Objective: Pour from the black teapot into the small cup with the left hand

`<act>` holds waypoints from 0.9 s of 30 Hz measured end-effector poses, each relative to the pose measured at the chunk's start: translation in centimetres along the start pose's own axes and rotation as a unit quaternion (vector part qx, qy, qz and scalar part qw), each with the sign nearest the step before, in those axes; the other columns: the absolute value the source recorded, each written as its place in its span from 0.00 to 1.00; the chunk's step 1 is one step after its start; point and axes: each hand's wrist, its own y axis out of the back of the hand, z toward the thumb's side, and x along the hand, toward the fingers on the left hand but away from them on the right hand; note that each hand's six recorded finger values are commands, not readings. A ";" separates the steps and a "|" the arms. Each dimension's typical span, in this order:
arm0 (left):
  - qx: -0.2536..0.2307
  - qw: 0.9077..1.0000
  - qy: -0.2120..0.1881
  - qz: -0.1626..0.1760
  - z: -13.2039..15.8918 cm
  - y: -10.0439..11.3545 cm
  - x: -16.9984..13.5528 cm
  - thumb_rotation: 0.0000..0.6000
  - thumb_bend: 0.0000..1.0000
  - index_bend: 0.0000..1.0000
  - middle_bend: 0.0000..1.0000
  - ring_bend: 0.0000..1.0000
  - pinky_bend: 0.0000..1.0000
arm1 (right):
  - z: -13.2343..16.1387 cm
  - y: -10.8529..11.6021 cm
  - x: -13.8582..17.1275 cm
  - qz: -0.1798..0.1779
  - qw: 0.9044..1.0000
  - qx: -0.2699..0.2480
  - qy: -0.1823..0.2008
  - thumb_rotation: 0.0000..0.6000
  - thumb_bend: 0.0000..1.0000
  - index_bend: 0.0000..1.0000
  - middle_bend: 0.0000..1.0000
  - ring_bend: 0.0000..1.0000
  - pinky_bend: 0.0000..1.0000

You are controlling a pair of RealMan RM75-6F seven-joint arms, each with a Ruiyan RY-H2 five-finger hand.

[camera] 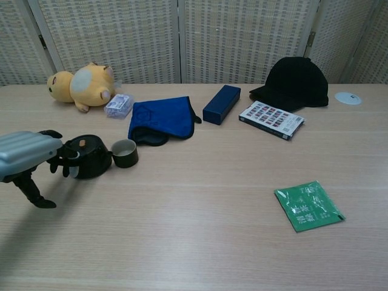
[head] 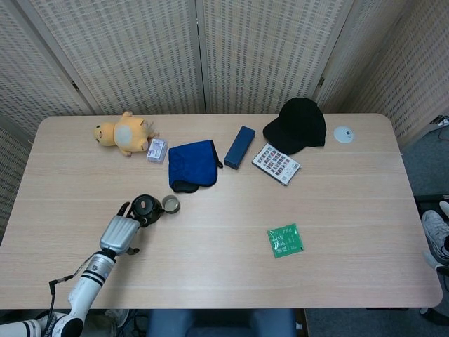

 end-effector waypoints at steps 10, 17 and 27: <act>-0.010 1.000 -0.005 0.000 0.1 0.1 0.3 1.00 0.08 0.59 0.60 0.57 0.00 | -0.1 0.1 0.0 -0.002 1.000 -0.001 -0.002 1.00 0.14 0.11 0.16 0.07 0.11; -0.012 1.000 -0.004 -0.001 0.0 0.2 0.4 1.00 0.07 0.73 0.74 0.68 0.00 | -0.3 0.1 -0.1 -0.004 1.000 -0.002 -0.005 1.00 0.14 0.11 0.16 0.07 0.10; -0.016 1.000 -0.001 0.002 -0.2 0.9 0.3 0.57 0.07 0.84 0.85 0.77 0.00 | -0.3 0.2 -0.1 -0.006 1.000 -0.002 -0.006 1.00 0.14 0.11 0.16 0.07 0.10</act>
